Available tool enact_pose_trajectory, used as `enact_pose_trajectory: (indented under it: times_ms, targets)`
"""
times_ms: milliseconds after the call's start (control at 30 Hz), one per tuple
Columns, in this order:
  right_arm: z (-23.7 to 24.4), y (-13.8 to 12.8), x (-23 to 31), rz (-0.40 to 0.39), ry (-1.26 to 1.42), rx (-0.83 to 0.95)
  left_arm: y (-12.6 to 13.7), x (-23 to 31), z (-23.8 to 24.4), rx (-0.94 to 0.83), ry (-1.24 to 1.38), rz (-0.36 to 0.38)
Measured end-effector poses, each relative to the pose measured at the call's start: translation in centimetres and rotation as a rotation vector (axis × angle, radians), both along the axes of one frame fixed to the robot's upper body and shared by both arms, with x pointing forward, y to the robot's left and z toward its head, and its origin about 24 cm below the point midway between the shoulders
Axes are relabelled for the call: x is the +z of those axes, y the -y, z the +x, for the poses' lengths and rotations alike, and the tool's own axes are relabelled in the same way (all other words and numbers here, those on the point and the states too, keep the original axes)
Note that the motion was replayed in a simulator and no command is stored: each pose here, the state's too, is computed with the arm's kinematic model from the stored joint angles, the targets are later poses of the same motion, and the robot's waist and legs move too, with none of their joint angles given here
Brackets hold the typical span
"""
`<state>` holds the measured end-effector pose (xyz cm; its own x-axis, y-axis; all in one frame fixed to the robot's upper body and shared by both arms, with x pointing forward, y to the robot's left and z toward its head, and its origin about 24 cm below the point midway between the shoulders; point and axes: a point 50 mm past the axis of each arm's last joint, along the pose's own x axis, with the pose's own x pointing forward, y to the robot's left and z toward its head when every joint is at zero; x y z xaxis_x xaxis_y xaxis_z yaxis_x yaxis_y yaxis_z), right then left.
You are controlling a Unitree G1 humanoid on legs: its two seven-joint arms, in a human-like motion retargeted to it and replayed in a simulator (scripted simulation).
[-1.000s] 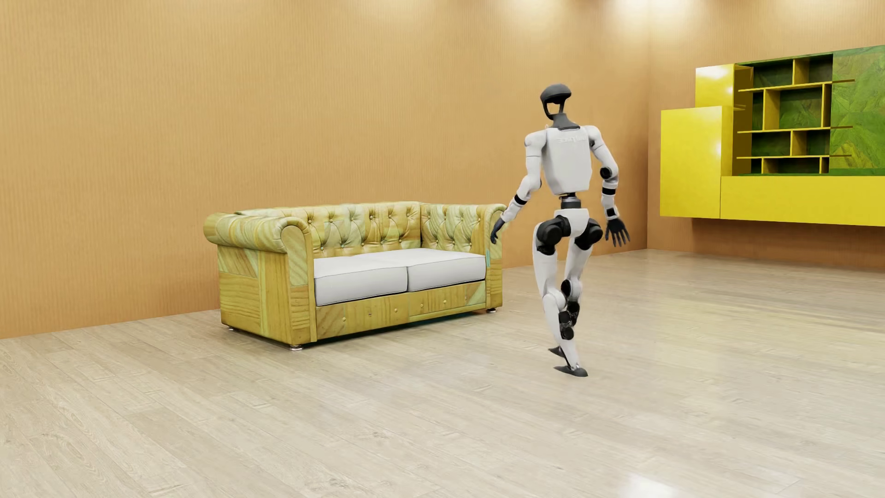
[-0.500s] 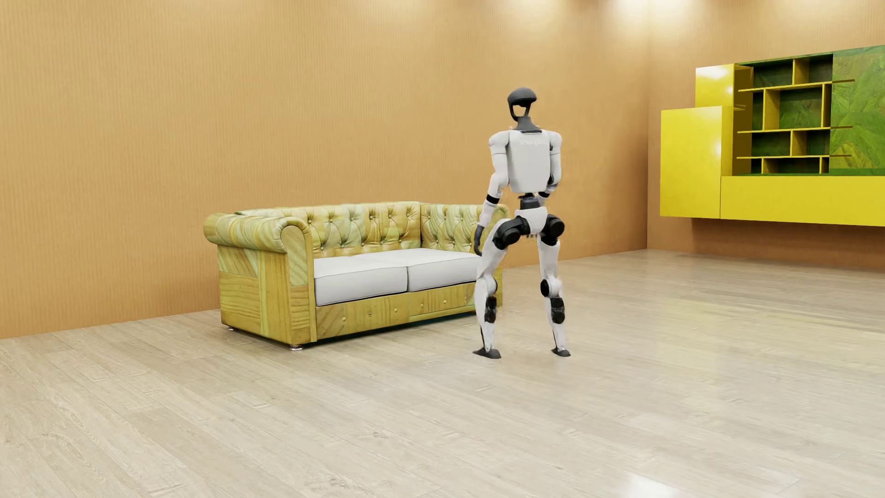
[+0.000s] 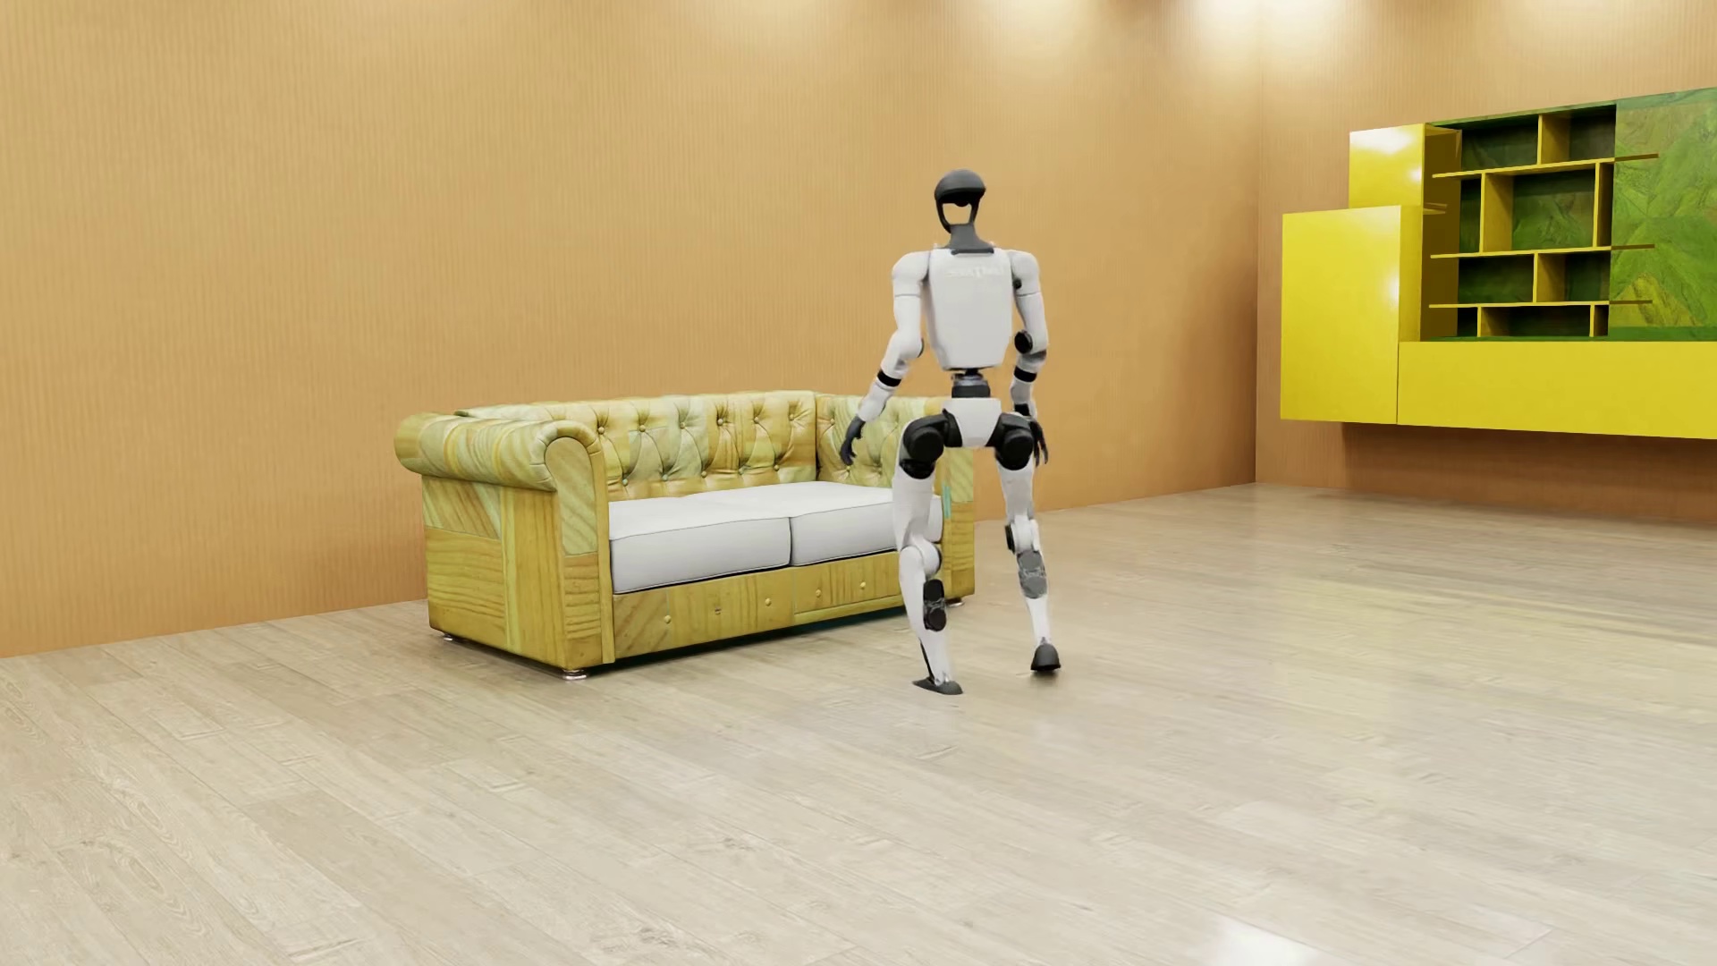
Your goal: Head to the sofa
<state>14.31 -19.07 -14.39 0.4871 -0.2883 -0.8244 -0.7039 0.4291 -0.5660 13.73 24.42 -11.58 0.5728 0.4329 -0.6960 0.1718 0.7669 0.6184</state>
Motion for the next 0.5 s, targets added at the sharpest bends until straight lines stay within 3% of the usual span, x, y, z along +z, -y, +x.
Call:
enact_pose_trajectory:
  times_ms: [67, 167, 267, 367, 500]
  targets:
    - [-3.6, 1.6, -0.9, 0.012, -0.097, -0.134, 0.1, 1.3, 2.0, 0.002, 0.132, -0.002]
    - [-9.0, 2.8, -1.6, 0.099, -0.238, -0.287, 1.3, 2.0, 3.8, -0.065, 0.186, -0.024]
    - [-11.8, 1.7, -2.2, 0.084, -0.352, -0.276, 2.3, 0.7, 2.8, -0.065, 0.103, -0.052]
    - [-9.9, 0.2, -2.4, 0.118, -0.42, -0.131, 2.7, -1.5, -1.1, 0.03, -0.048, -0.111]
    - [-3.4, -1.9, -1.1, 0.14, -0.103, -0.09, 2.5, -3.3, -5.2, 0.038, -0.252, -0.103]
